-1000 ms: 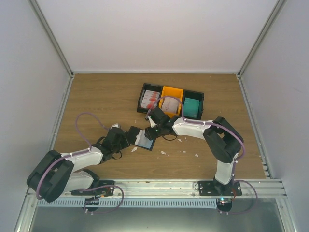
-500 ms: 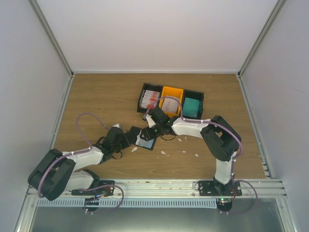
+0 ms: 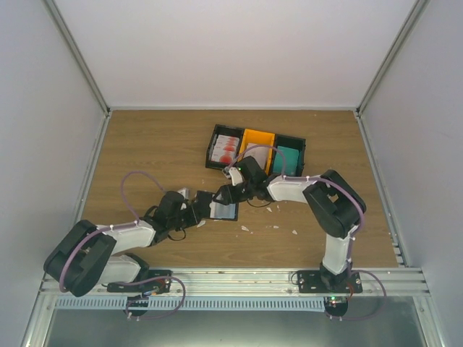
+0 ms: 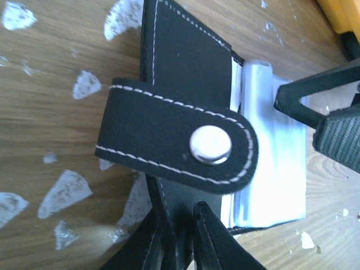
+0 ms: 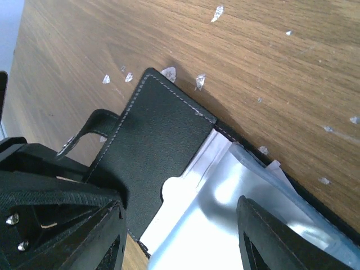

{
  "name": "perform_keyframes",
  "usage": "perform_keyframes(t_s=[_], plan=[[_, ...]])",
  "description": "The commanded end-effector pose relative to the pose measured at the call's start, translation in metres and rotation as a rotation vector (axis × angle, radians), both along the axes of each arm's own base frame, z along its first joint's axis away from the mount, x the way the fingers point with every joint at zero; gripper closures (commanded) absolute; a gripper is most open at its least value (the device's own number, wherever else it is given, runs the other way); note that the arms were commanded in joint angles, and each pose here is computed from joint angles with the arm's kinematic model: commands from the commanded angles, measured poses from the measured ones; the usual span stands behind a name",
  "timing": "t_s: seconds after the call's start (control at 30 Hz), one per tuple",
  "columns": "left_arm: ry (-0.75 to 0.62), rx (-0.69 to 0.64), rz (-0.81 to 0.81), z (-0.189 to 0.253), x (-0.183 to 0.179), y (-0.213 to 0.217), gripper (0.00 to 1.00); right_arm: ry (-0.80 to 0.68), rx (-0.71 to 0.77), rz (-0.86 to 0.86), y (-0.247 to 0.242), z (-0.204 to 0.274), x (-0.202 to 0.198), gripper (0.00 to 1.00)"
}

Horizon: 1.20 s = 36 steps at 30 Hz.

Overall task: Put the credit cards into the card holder
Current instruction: Open the card holder at the center of the board.

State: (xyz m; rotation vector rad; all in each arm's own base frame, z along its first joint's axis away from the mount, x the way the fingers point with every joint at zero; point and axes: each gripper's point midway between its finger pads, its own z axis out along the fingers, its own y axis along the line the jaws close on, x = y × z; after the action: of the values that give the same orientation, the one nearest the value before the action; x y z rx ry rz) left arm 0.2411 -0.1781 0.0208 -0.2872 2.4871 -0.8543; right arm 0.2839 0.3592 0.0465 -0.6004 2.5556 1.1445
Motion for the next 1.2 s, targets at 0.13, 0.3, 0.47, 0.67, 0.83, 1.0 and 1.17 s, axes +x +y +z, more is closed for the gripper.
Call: perform_keyframes(t_s=[0.13,0.3,0.47,0.67,0.83,1.0,1.17], plan=[[0.029,0.021,-0.044,0.006,-0.012,0.001,0.73,-0.095,-0.054,-0.165,-0.029,0.031,0.015,0.46],[0.009,0.072,0.01,0.03,-0.008,0.014,0.58,-0.108,-0.14,-0.219,-0.048,0.034,0.012,0.47],[-0.05,0.031,-0.03,0.063,0.0,0.002,0.59,-0.06,-0.194,-0.2,-0.051,0.021,0.002,0.49],[-0.063,0.063,-0.05,0.075,0.01,-0.001,0.75,-0.004,-0.153,-0.119,-0.036,0.012,-0.009,0.52],[-0.119,-0.023,-0.132,0.084,0.011,-0.021,0.74,0.018,-0.134,-0.084,-0.028,0.007,-0.01,0.54],[-0.095,-0.054,-0.203,0.069,0.013,-0.037,0.73,0.04,-0.134,-0.066,-0.024,-0.001,-0.011,0.54],[-0.021,0.036,-0.152,0.037,0.017,-0.026,0.77,0.057,-0.137,-0.051,-0.022,-0.007,-0.013,0.54]])
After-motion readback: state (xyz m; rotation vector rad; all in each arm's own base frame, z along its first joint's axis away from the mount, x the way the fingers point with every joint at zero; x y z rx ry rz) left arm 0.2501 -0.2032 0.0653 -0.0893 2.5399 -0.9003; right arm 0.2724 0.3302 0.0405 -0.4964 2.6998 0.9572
